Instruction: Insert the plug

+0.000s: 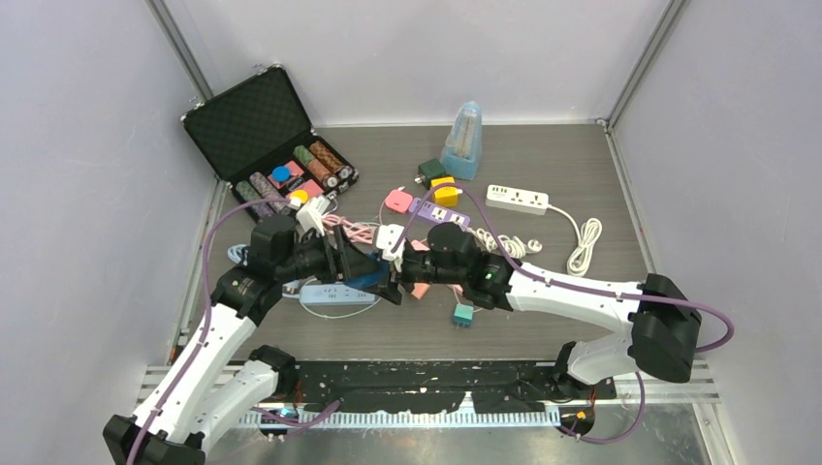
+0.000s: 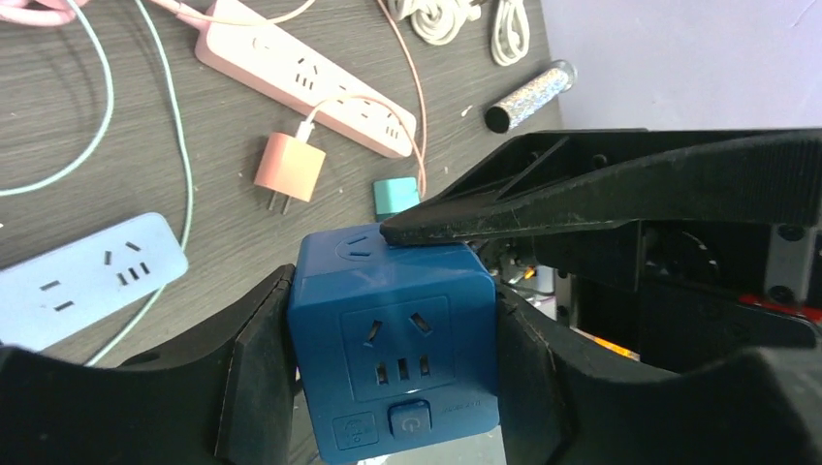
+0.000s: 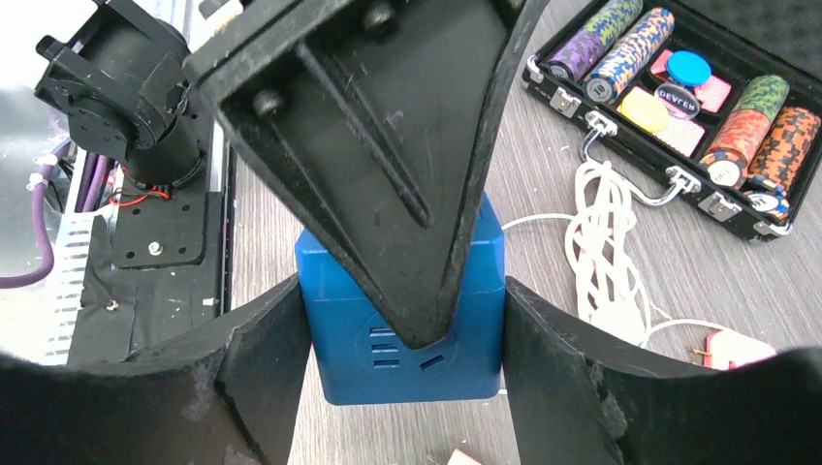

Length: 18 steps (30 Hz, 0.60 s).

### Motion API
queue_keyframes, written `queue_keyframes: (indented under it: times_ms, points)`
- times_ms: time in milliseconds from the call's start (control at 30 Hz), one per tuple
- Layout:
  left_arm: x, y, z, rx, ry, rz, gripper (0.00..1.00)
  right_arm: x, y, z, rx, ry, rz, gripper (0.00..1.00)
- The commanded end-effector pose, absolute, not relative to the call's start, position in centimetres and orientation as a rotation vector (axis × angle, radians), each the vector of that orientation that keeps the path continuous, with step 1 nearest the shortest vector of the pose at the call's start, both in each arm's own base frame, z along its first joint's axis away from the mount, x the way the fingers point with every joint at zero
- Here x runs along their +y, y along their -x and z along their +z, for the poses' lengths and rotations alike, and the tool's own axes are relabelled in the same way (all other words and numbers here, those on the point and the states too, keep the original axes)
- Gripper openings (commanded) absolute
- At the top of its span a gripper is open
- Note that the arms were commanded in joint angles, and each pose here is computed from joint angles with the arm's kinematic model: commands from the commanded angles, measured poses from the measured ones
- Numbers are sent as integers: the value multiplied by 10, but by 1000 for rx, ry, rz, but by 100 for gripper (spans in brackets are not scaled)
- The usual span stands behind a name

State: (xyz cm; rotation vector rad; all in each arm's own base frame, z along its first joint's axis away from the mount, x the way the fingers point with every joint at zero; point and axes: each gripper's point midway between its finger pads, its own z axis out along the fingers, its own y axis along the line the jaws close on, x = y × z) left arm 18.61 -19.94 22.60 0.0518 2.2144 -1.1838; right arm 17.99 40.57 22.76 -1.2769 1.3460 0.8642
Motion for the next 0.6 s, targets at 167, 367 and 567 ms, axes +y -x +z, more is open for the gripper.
queue_keyframes:
  times_ms: [167, 367, 567]
  points:
    - [-155, -210, 187, 2296, -8, -751, 0, 393, -178, 250, 1461, 1158, 898, 89]
    - [-129, -228, 150, 2340, 84, -526, 0, 356, -191, 220, 1679, 912, 822, 92]
    - [-138, -246, 135, 2317, 59, -524, 0, 324, -221, 190, 1903, 647, 729, 83]
